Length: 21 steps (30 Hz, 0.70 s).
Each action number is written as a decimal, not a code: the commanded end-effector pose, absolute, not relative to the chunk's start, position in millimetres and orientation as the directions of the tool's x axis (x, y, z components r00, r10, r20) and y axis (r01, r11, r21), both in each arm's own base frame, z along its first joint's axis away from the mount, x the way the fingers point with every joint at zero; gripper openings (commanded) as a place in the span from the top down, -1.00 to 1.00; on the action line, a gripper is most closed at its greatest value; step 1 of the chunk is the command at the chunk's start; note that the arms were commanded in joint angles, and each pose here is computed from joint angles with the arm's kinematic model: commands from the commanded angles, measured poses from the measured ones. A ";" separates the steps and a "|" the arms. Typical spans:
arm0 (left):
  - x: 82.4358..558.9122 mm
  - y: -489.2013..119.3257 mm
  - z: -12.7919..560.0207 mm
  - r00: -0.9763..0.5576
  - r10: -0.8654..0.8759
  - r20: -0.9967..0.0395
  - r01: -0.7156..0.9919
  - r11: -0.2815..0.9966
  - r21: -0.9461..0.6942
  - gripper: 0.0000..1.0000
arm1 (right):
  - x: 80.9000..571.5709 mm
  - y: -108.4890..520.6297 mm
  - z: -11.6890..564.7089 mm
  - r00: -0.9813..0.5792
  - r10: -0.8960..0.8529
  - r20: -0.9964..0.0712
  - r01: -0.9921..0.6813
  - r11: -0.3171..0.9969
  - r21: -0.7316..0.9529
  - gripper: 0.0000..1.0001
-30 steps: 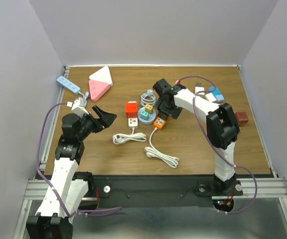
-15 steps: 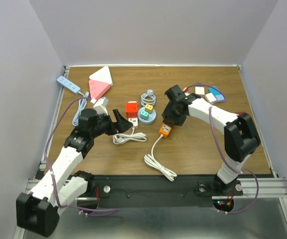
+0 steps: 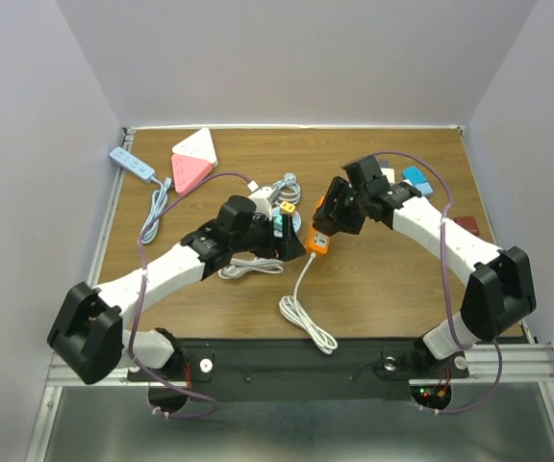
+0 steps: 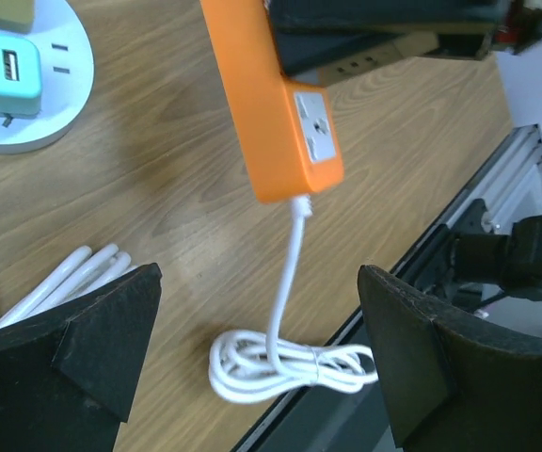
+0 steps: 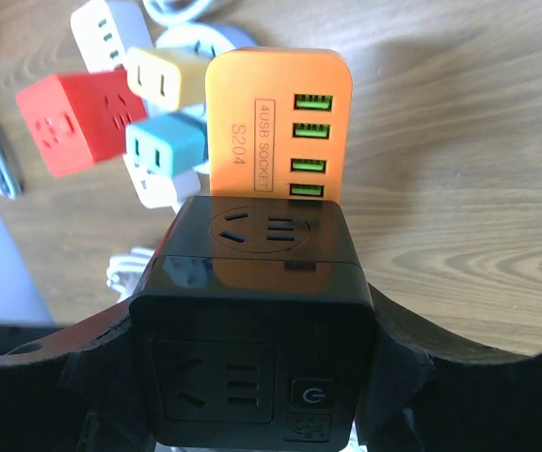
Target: Pull the plug off the socket
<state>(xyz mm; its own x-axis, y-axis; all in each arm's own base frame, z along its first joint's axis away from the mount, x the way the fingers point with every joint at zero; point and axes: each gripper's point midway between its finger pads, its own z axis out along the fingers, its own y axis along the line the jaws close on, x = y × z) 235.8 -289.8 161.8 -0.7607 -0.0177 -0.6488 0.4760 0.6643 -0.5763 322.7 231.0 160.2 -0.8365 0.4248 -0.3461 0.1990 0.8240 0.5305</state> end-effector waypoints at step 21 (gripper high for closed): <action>277.6 -348.8 151.5 -0.728 -0.085 -0.680 0.488 0.633 -0.601 -0.53 | 322.9 268.1 188.7 -0.859 0.398 -0.322 0.063 0.706 0.705 0.99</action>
